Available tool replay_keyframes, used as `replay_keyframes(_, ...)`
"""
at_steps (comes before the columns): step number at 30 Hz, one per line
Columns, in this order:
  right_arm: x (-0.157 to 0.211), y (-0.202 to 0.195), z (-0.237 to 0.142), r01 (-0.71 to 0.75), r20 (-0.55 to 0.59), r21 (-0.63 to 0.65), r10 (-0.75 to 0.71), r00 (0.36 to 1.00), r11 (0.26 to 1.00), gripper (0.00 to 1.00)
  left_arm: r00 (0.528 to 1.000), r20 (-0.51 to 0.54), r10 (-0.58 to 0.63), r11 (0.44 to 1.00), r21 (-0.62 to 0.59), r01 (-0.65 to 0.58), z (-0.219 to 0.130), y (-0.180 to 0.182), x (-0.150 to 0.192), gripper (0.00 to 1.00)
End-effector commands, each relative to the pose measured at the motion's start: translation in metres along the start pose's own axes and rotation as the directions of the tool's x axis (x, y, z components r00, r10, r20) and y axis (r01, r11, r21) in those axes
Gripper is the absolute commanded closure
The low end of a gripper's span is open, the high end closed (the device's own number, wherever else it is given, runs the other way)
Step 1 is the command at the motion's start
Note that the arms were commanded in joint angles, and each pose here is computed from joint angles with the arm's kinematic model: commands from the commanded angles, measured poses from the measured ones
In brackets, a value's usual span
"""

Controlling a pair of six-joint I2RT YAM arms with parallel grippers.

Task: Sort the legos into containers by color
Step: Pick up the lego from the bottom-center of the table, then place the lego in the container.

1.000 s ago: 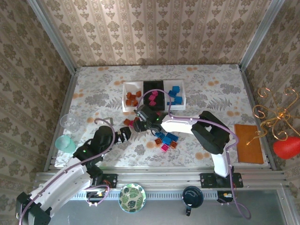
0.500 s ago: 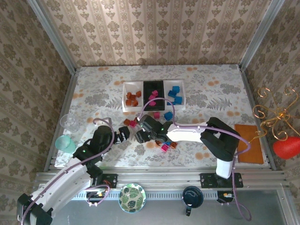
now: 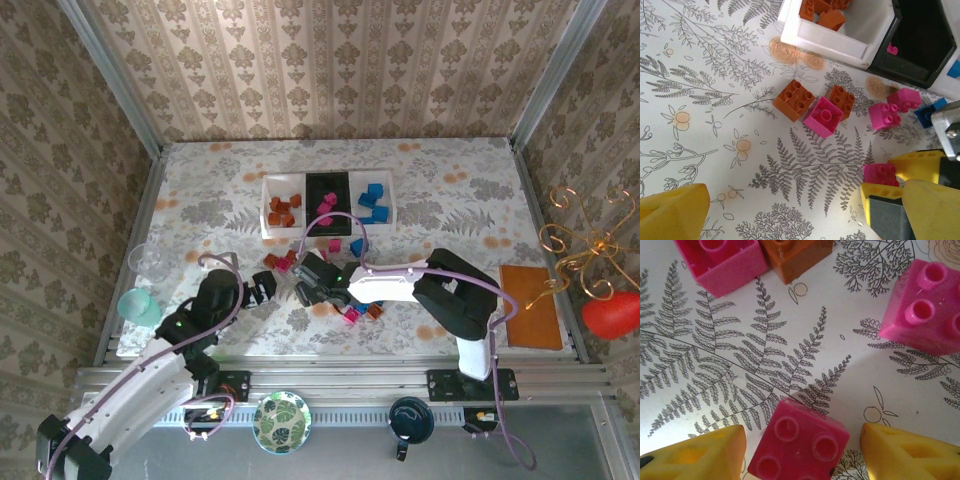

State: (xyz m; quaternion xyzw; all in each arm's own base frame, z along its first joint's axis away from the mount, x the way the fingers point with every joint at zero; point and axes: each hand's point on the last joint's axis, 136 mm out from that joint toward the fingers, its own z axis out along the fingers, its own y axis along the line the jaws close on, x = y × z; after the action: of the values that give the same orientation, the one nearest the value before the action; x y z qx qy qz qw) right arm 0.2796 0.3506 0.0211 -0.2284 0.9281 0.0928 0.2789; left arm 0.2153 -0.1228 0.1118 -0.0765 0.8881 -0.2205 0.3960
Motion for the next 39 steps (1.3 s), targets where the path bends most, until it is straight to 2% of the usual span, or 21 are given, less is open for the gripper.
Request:
replay_keyframes(1, 0.004, 0.000, 0.005, 0.012, -0.018, 0.013, -0.012, 1.000, 1.000, 0.38, 1.000, -0.010, -0.024, 1.000, -0.006, 0.024, 0.001, 0.005, 0.004, 0.00)
replay_keyframes(7, 0.000, -0.003, 0.010, 0.026, -0.016, 0.045, -0.025, 1.000, 0.999, 0.44, 1.000, -0.007, -0.028, 1.000, -0.004, 0.028, 0.000, 0.004, 0.003, 0.00)
replay_keyframes(12, -0.011, -0.003, 0.004, 0.025, 0.029, 0.045, -0.026, 0.999, 0.999, 0.58, 1.000, -0.011, -0.027, 1.000, -0.002, 0.027, 0.000, 0.003, 0.004, 0.00)
replay_keyframes(16, -0.032, -0.002, -0.015, 0.023, 0.113, -0.003, -0.022, 0.993, 1.000, 0.68, 1.000, -0.010, -0.026, 1.000, 0.003, 0.026, -0.001, 0.001, 0.002, 0.00)
replay_keyframes(19, -0.053, -0.005, -0.039, 0.006, 0.184, -0.050, 0.003, 0.983, 0.999, 0.71, 1.000, -0.008, -0.023, 1.000, 0.004, 0.023, -0.002, 0.000, 0.000, 0.00)
replay_keyframes(23, -0.088, -0.029, -0.067, -0.041, 0.261, -0.068, 0.057, 0.964, 0.997, 0.72, 1.000, -0.004, -0.019, 1.000, 0.006, 0.019, -0.003, -0.001, -0.002, 0.00)
replay_keyframes(26, -0.113, -0.057, -0.074, -0.106, 0.286, -0.063, 0.120, 0.951, 0.992, 0.73, 1.000, -0.002, -0.018, 1.000, 0.009, 0.018, -0.004, -0.002, -0.004, 0.00)
replay_keyframes(32, -0.148, -0.105, -0.047, -0.208, 0.255, -0.011, 0.204, 0.945, 0.978, 0.75, 1.000, -0.004, -0.016, 1.000, 0.013, 0.016, -0.006, -0.004, -0.005, 0.00)
replay_keyframes(39, -0.184, -0.140, -0.011, -0.279, 0.216, 0.082, 0.256, 0.942, 0.957, 0.71, 1.000, -0.019, -0.005, 1.000, 0.025, 0.005, -0.006, -0.010, -0.007, 0.00)
